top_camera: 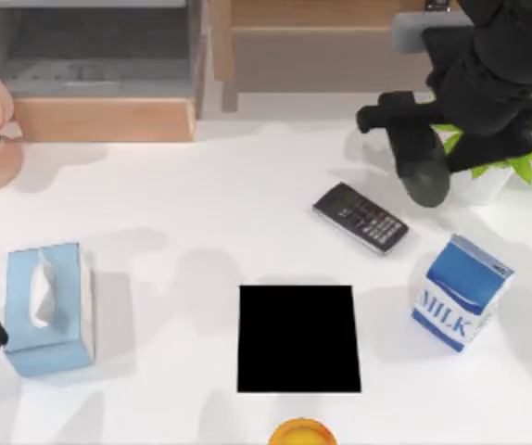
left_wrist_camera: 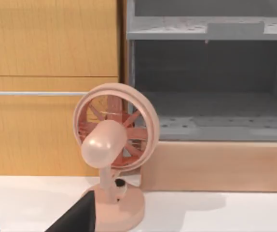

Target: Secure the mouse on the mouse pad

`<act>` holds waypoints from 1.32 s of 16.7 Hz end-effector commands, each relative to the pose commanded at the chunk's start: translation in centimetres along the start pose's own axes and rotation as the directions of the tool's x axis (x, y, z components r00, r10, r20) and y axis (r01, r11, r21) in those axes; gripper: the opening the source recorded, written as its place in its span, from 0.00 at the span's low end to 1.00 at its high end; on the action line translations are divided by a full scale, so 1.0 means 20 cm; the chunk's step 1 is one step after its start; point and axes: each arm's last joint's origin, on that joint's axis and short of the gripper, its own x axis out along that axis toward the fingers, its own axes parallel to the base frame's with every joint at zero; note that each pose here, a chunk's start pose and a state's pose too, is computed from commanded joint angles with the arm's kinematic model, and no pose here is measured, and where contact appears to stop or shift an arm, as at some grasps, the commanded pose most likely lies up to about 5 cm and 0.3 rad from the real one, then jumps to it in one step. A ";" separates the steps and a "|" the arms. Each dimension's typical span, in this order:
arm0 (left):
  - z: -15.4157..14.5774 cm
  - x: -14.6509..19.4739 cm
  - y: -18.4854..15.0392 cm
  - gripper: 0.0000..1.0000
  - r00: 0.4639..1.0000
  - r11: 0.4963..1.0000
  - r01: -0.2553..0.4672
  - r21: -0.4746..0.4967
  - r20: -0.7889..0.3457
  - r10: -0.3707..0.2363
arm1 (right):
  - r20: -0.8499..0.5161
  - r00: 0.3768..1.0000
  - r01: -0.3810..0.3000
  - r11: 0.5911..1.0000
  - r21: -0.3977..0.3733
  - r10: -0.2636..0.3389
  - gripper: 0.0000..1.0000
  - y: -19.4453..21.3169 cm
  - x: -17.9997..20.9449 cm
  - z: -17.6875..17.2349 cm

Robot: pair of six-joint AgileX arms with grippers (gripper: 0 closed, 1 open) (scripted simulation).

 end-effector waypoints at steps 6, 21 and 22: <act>0.00 0.00 0.00 1.00 1.000 1.000 0.000 0.000 0.000 0.000 | -0.124 0.991 0.069 0.981 0.181 -0.047 0.00 0.50 0.34 -0.13; 0.00 0.00 0.00 1.00 1.000 1.000 0.000 0.000 0.000 0.000 | -0.156 0.987 0.058 0.980 0.192 -0.028 0.00 0.62 0.54 -0.20; 0.00 0.00 0.00 1.00 1.000 1.000 0.000 0.000 0.000 0.000 | -0.145 0.989 0.041 0.982 0.187 -0.014 0.00 0.63 0.54 -0.19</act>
